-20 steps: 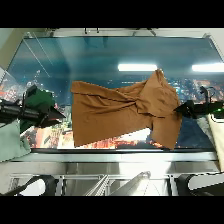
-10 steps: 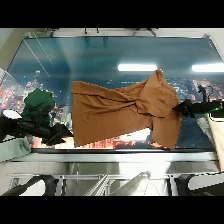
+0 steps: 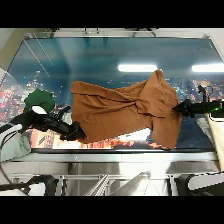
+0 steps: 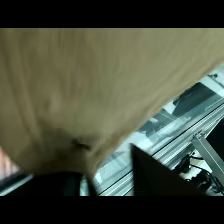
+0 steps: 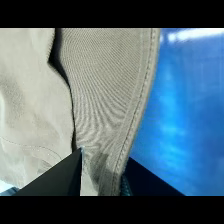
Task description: Fold the shirts.
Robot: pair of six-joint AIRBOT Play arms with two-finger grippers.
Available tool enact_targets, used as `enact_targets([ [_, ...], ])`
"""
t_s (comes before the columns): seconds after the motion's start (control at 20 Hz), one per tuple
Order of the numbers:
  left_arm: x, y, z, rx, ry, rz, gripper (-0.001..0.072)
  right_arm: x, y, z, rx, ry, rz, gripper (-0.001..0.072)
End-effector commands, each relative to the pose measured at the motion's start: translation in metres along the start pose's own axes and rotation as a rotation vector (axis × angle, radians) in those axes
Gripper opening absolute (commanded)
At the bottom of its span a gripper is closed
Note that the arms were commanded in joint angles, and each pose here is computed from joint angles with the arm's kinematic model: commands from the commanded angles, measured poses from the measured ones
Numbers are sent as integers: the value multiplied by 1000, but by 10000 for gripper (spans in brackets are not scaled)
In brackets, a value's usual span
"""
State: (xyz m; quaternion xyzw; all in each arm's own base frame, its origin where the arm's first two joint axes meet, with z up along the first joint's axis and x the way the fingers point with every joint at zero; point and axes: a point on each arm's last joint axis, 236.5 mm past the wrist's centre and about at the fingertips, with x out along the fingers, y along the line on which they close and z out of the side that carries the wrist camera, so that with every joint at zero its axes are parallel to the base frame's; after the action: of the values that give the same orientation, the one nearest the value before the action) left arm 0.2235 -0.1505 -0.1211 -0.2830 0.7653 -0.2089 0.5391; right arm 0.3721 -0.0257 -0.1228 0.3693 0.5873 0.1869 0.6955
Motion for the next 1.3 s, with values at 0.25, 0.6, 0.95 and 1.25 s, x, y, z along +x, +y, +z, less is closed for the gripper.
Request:
enact_targets([
  [0.25, 6, -14, 12, 57, 65, 3, 23, -1, 10, -12, -4, 53, 44, 20],
  [0.6, -124, -154, 24, 341, -247, -524, 20, -94, 175, 26, -227, -229, 566, 20],
  [0.95, -412, -291, -125, 1101, -948, -851, 21, -323, 416, -46, -872, -975, 913, 21],
  [1.25, -483, -278, -156, 1026, -1363, -460, 21, -374, 467, -107, -1093, -1404, 418, 21],
])
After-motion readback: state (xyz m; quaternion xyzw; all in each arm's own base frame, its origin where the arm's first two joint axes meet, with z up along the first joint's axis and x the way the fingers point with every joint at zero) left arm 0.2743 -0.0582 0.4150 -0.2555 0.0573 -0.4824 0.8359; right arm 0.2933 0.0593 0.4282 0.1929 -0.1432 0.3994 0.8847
